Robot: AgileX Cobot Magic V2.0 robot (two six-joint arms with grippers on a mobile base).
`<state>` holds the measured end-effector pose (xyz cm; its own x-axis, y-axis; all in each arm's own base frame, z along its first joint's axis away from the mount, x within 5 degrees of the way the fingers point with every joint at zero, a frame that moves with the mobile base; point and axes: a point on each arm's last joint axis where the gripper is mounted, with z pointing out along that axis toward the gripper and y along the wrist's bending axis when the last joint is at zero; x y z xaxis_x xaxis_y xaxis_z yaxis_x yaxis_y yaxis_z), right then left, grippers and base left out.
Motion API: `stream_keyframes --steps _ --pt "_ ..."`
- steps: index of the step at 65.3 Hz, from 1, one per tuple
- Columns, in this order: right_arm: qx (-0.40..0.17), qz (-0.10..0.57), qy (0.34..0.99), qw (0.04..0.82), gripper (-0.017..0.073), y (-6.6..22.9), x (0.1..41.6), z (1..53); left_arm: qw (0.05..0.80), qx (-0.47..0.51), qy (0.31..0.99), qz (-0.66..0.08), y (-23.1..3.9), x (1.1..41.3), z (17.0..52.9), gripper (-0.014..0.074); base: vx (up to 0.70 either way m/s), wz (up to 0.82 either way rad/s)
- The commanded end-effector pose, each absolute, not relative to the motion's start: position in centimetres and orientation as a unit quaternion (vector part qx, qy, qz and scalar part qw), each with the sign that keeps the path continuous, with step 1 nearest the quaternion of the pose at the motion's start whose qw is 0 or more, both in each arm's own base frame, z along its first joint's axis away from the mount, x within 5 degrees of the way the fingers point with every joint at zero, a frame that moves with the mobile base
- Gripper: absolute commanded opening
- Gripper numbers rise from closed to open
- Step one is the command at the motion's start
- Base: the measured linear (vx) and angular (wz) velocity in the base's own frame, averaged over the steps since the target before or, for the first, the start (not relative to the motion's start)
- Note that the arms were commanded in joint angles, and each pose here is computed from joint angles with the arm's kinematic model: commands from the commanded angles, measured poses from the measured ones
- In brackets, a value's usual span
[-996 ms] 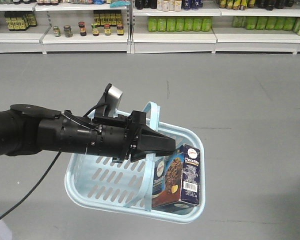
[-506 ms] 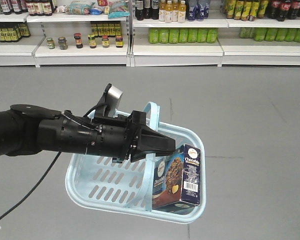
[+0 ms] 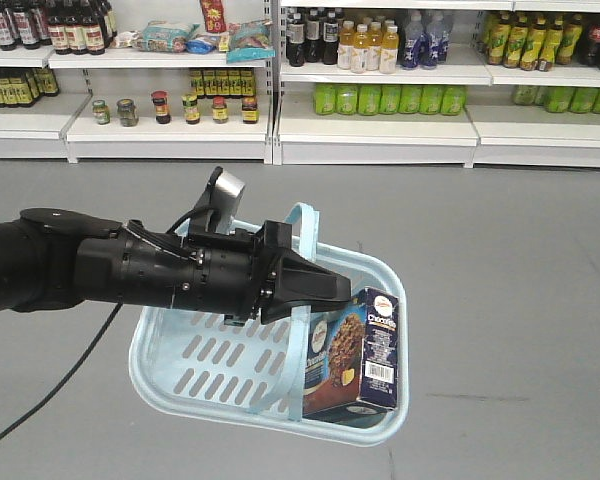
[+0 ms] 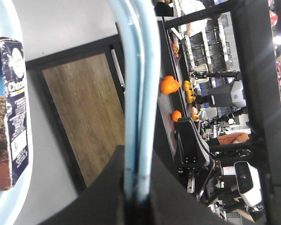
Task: Left arm holds basket, right arm returns cookies
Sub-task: 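Hold the basket with the left gripper while driving toward the drink shelves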
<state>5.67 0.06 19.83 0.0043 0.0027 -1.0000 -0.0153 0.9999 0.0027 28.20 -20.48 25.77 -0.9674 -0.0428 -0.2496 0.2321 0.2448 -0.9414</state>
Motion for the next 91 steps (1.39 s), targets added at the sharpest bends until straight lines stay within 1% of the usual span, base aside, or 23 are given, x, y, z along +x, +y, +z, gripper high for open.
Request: stream_keyframes --steps 1,91 --pt "-0.012 0.004 0.68 0.733 -0.0006 0.14 5.63 19.98 0.137 0.063 0.727 -0.67 -20.55 27.76 29.49 -0.0006 0.5 0.01" --pt "-0.012 0.004 0.68 0.733 -0.0006 0.14 5.63 19.98 0.137 0.062 0.727 -0.67 -20.55 27.77 29.49 -0.0006 0.49 -0.01"
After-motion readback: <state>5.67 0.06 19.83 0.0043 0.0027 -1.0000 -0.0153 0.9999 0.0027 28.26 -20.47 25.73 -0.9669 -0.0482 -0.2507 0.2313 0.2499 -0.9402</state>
